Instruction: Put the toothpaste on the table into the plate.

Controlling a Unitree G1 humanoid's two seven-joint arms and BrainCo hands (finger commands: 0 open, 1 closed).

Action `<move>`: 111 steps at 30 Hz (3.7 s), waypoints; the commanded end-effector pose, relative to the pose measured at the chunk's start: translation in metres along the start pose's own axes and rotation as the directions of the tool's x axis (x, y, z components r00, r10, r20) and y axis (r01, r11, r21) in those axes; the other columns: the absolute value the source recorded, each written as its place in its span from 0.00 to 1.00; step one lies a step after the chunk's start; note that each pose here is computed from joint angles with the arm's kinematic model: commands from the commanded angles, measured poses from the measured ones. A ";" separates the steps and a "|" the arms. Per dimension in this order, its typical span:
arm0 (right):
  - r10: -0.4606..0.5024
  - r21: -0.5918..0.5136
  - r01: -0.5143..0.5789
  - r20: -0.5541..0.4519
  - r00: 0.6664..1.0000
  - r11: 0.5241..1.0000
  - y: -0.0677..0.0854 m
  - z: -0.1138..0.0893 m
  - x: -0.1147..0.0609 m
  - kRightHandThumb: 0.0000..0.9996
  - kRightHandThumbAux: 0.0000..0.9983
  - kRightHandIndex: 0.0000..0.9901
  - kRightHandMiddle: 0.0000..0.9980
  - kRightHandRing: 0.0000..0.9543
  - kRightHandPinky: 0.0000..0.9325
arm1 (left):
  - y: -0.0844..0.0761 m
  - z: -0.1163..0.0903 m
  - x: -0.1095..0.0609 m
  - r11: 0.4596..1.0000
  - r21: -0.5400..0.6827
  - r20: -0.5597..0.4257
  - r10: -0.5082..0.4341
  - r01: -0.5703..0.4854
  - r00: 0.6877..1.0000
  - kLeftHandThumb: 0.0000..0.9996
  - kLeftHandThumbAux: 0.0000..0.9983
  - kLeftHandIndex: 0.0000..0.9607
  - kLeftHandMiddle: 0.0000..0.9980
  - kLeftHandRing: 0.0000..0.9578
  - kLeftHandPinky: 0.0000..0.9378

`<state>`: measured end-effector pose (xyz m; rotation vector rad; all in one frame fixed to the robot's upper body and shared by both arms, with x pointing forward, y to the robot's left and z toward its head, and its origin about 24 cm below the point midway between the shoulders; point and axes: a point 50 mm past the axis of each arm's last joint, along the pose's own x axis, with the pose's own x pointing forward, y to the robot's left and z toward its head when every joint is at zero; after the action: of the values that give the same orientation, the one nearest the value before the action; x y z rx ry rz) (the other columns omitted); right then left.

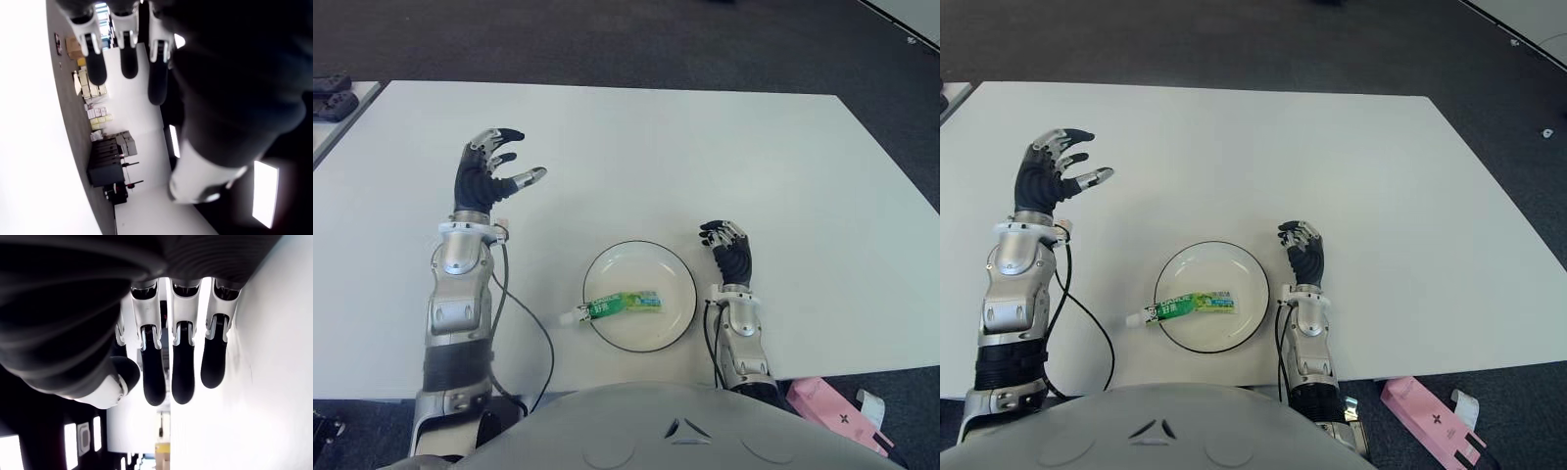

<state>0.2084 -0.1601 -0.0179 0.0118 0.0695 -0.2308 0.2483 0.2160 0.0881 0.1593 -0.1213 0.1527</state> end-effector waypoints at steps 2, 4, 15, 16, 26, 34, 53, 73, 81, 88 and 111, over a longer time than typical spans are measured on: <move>-0.012 0.032 0.013 -0.043 0.999 0.999 0.003 -0.010 -0.002 0.71 0.73 0.43 0.46 0.47 0.49 | -0.006 -0.020 -0.007 0.995 -0.080 -0.089 0.048 -0.055 0.995 0.27 1.00 0.40 0.37 0.37 0.41; -0.014 0.034 0.015 -0.039 0.999 0.999 0.003 -0.010 -0.002 0.71 0.73 0.43 0.47 0.47 0.49 | -0.008 -0.024 -0.010 0.993 -0.100 -0.108 0.055 -0.066 0.993 0.30 1.00 0.40 0.38 0.37 0.41; -0.026 0.037 0.026 -0.004 1.000 0.999 0.001 -0.010 -0.002 0.71 0.73 0.43 0.47 0.48 0.48 | -0.015 -0.055 -0.024 0.979 -0.190 -0.162 0.038 -0.069 0.986 0.33 1.00 0.40 0.39 0.38 0.40; -0.026 0.038 0.026 0.000 1.000 0.999 0.001 -0.009 -0.001 0.71 0.73 0.43 0.47 0.48 0.48 | -0.016 -0.056 -0.025 0.978 -0.199 -0.160 0.032 -0.064 0.987 0.31 1.00 0.40 0.38 0.38 0.41; -0.036 0.034 0.034 0.075 0.997 0.999 0.000 -0.004 0.004 0.71 0.73 0.43 0.48 0.48 0.48 | -0.036 -0.075 -0.031 0.958 -0.286 -0.182 -0.048 -0.006 0.982 0.16 1.00 0.46 0.41 0.44 0.48; -0.052 0.041 0.047 0.115 0.992 0.998 -0.001 0.001 0.003 0.71 0.73 0.43 0.48 0.48 0.48 | -0.043 -0.079 -0.037 0.958 -0.286 -0.197 -0.080 0.021 0.977 0.16 1.00 0.47 0.42 0.46 0.47; -0.038 0.039 0.033 0.131 0.991 0.999 -0.005 0.002 -0.007 0.71 0.73 0.43 0.49 0.48 0.48 | -0.057 -0.091 -0.061 0.949 -0.305 -0.266 -0.166 0.081 0.950 0.17 1.00 0.49 0.42 0.46 0.47; -0.019 0.069 0.012 0.100 0.995 0.998 -0.005 0.010 -0.020 0.71 0.73 0.43 0.49 0.49 0.50 | -0.062 -0.086 -0.088 0.947 -0.315 -0.257 -0.153 0.067 0.954 0.09 1.00 0.49 0.44 0.47 0.49; 0.012 0.067 -0.016 0.064 0.998 0.998 -0.007 0.011 -0.027 0.71 0.73 0.43 0.49 0.49 0.48 | -0.061 -0.083 -0.099 0.949 -0.306 -0.208 -0.145 0.076 0.967 0.01 1.00 0.50 0.50 0.52 0.54; 0.033 0.072 -0.031 -0.033 0.999 0.997 -0.008 0.008 -0.032 0.70 0.73 0.43 0.49 0.48 0.48 | -0.058 -0.083 -0.107 0.952 -0.303 -0.199 -0.104 0.040 0.974 0.00 1.00 0.55 0.54 0.56 0.56; 0.085 0.201 -0.055 -0.147 0.985 0.978 -0.013 0.002 -0.012 0.71 0.73 0.43 0.50 0.52 0.54 | -0.054 -0.084 -0.102 0.959 -0.277 -0.196 -0.001 -0.054 0.981 0.70 0.72 0.45 0.57 0.57 0.56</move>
<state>0.1944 -0.1709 -0.0095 0.2297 0.1714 -0.1481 0.1611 0.1659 -0.0150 -0.1278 0.0461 0.1603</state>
